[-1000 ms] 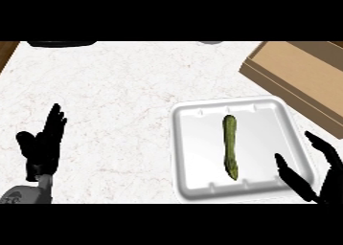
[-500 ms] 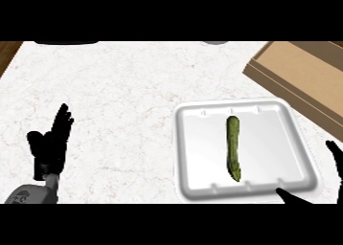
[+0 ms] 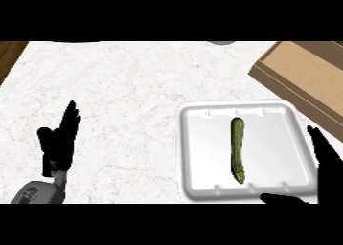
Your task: Pick the squash from the tray and place it in the cardboard box
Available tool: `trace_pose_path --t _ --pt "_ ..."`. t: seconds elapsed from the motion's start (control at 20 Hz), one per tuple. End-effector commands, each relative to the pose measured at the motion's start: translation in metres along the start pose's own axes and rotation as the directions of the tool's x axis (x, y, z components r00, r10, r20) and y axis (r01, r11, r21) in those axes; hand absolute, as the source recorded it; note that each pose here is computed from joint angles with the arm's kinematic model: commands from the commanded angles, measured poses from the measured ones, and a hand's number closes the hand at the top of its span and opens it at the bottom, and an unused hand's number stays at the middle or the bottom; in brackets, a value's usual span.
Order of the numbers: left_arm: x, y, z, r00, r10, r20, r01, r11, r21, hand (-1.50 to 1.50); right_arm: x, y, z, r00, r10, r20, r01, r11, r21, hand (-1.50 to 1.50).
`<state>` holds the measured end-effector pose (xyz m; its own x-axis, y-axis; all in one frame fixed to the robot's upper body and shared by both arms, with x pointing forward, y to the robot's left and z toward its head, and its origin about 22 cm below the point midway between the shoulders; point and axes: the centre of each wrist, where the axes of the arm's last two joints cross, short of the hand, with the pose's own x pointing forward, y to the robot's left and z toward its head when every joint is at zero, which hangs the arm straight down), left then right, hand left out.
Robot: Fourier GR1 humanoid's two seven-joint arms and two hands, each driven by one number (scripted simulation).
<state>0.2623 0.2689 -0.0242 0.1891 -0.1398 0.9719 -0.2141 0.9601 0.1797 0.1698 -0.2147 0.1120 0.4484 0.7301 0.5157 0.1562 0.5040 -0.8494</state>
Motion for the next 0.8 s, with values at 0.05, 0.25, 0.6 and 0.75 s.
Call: trace_pose_path --t 0.05,0.25,0.6,0.75 --pt "0.001 0.007 -0.009 1.0 -0.01 0.0 0.01 1.0 -0.009 0.0 0.038 0.001 -0.002 0.984 0.116 -0.137 -0.105 0.991 0.083 -1.5" --pt "0.003 0.001 -0.005 1.0 -0.005 0.007 0.005 1.0 -0.002 0.0 0.042 0.026 -0.012 0.965 0.156 -0.213 -0.12 0.978 0.173 -1.5" --pt "-0.007 0.031 -0.011 1.0 -0.011 -0.004 0.011 1.0 0.01 0.0 0.075 0.048 -0.02 0.964 0.14 -0.225 -0.094 0.975 0.202 -1.5" --pt "-0.007 0.01 0.004 1.0 -0.013 -0.004 0.013 1.0 0.004 0.0 0.078 0.047 -0.029 0.955 0.159 -0.249 -0.108 0.972 0.207 -1.5"
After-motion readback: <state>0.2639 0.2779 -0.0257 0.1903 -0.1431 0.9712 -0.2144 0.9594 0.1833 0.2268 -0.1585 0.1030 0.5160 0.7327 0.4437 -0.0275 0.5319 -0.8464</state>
